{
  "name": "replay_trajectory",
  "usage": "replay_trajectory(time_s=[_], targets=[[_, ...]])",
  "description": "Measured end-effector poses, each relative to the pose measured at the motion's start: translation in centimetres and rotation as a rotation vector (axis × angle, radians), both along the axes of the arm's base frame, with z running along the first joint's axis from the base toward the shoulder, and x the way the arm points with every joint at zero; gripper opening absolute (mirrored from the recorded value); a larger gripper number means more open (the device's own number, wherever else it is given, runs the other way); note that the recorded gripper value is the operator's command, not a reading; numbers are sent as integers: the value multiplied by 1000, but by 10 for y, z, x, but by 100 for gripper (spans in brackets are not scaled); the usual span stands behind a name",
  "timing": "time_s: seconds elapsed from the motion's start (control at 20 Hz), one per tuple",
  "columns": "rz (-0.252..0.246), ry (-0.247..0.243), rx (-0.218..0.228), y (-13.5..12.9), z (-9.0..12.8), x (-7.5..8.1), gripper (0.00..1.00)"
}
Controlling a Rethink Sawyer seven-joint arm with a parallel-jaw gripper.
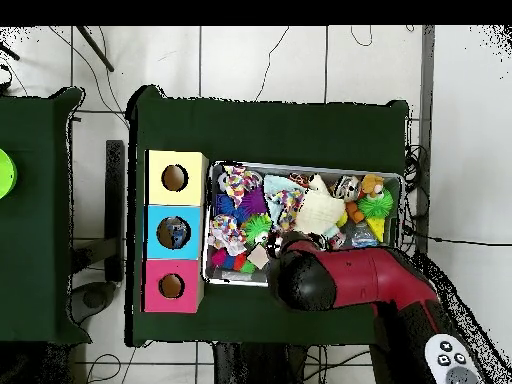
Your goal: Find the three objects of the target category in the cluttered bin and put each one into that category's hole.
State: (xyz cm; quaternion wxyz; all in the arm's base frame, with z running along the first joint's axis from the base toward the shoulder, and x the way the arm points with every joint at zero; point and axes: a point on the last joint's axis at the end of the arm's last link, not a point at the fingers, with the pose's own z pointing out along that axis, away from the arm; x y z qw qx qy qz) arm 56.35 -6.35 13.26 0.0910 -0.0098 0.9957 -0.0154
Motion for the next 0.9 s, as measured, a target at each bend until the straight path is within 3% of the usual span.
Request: replay_trajectory(time_s=[0.25,0.9], targets=[[-17,-42,17,-1,-5,4,100],[-41,-35,26,-9,-13,0,100]])
